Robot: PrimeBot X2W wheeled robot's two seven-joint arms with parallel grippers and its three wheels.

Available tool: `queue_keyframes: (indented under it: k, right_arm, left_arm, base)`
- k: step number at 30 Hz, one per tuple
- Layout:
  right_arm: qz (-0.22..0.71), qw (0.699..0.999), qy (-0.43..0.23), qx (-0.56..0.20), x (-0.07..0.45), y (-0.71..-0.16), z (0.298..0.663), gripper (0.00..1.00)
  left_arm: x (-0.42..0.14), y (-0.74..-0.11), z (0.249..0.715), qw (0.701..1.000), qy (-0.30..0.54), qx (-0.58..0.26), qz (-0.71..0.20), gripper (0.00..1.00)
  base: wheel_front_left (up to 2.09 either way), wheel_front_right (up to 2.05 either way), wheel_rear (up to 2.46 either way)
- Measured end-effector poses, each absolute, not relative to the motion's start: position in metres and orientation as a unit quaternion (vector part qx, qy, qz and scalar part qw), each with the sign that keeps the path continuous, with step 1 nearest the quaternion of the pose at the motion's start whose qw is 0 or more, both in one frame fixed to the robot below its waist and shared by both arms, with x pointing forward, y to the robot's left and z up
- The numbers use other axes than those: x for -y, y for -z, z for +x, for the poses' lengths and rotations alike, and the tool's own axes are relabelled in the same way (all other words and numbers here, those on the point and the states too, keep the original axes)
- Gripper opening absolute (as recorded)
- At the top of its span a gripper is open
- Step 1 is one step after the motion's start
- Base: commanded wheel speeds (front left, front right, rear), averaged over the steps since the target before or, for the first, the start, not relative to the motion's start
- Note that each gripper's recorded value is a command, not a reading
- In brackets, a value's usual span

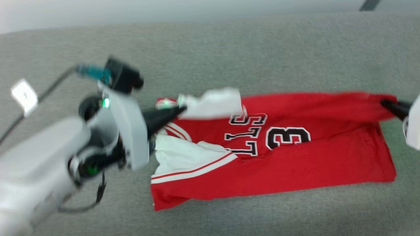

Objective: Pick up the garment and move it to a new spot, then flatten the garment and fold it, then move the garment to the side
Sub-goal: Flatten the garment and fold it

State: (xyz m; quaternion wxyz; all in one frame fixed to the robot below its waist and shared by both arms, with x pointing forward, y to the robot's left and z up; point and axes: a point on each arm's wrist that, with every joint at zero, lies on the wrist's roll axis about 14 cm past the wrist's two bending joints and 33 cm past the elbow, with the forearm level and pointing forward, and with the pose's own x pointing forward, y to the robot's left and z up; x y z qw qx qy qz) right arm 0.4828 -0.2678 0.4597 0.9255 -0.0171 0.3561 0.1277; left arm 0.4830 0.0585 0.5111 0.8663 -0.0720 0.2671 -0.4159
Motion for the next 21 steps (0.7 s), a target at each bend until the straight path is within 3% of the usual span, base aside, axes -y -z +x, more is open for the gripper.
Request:
queue_keyframes:
  k: [11, 21]
  right_arm:
    - [0.031, 0.917, -0.13, -0.375, 0.266, -0.429, 0.446, 0.0]
    - [0.043, 0.916, -0.119, -0.382, 0.261, -0.392, 0.444, 0.0]
  left_arm:
    - [-0.094, -0.481, 0.405, 0.866, 0.379, -0.298, -0.133, 0.0]
    - [-0.097, -0.427, 0.406, 0.868, 0.329, -0.333, -0.167, 0.0]
  base:
    - [0.0, 0.0, 0.0]
    - [0.0, 0.0, 0.0]
